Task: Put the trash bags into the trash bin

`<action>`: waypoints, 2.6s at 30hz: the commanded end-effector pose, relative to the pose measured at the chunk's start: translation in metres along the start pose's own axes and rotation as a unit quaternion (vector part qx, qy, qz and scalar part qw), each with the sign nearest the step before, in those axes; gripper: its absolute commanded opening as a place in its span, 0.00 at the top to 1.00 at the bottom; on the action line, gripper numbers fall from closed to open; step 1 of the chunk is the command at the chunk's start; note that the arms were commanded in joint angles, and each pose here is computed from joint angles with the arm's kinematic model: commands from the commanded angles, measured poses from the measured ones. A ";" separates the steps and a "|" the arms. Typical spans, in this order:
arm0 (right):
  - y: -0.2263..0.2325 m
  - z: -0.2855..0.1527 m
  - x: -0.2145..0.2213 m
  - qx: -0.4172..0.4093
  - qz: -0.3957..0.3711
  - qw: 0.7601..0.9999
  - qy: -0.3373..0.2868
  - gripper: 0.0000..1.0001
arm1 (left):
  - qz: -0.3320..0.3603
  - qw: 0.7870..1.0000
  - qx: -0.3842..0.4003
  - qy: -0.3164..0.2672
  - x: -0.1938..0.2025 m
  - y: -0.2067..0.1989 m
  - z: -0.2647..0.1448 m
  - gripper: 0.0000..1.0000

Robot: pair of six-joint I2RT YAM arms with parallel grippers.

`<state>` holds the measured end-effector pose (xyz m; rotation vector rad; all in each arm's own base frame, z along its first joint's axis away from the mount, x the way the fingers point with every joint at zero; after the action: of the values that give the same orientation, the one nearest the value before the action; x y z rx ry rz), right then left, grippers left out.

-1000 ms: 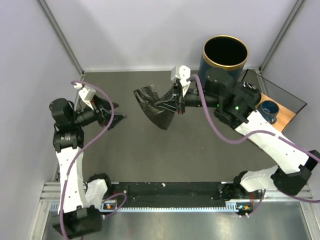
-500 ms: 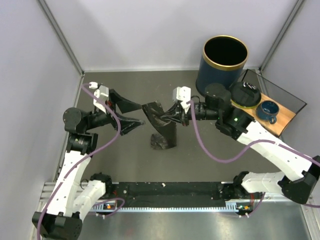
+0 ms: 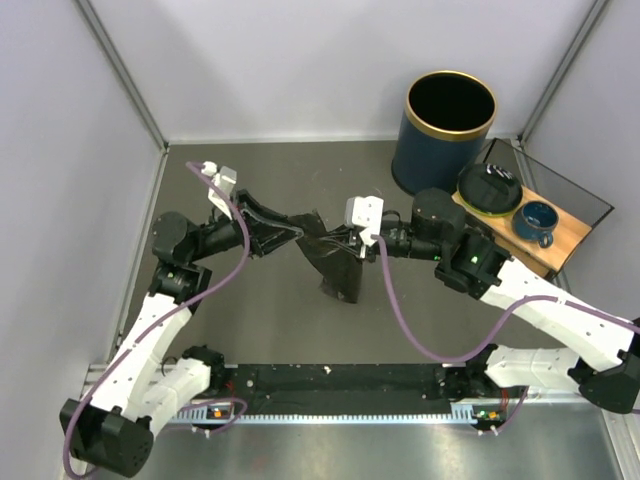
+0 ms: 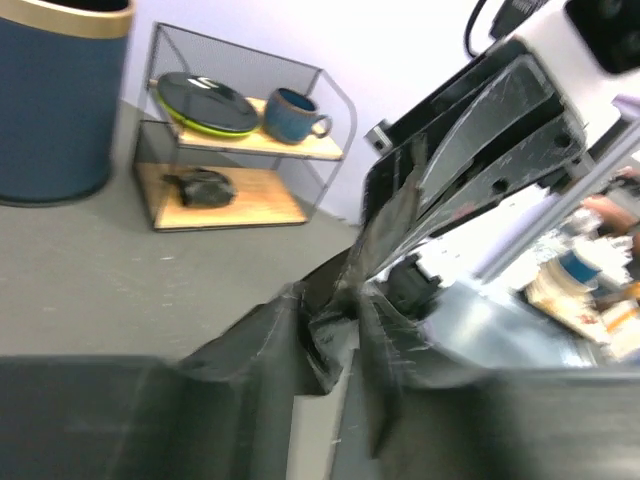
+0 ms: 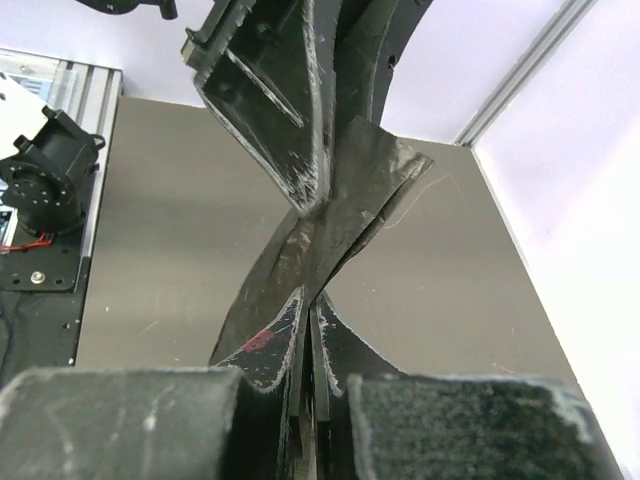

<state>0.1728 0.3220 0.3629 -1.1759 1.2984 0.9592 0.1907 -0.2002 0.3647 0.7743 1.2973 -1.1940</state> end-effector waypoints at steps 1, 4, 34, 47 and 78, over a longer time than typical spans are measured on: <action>0.000 -0.001 -0.022 0.011 -0.019 0.999 -0.037 1.00 | 0.028 0.998 0.042 -0.024 -0.019 -0.011 0.012 0.87; -0.013 -0.003 -0.017 0.050 0.007 0.999 -0.018 0.96 | 0.055 0.995 0.077 -0.023 -0.023 -0.023 0.011 1.00; -0.007 0.035 -0.015 0.005 0.152 0.987 0.058 0.66 | 0.030 0.998 0.037 -0.028 -0.023 -0.017 0.018 1.00; -0.018 -0.004 -0.024 -0.012 0.205 0.979 0.015 1.00 | 0.103 0.994 0.016 -0.015 -0.023 -0.027 -0.005 0.51; 0.016 -0.011 -0.009 -0.100 0.240 0.965 0.022 1.00 | 0.268 0.957 0.112 -0.013 -0.042 -0.066 -0.012 0.64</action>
<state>0.1542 0.3208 0.3649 -1.0484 1.6381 1.5078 0.1364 -0.1995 0.4066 1.1306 0.9001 -0.9515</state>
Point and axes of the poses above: each gripper's point midway between its finger pads, its own z axis out along the fingers, its own y axis along the line the jaws close on, x = y × z, the point moved 2 cm from there along -z, back along the fingers, and after that the axes turned 15 degrees about z, right-handed, at the moved point
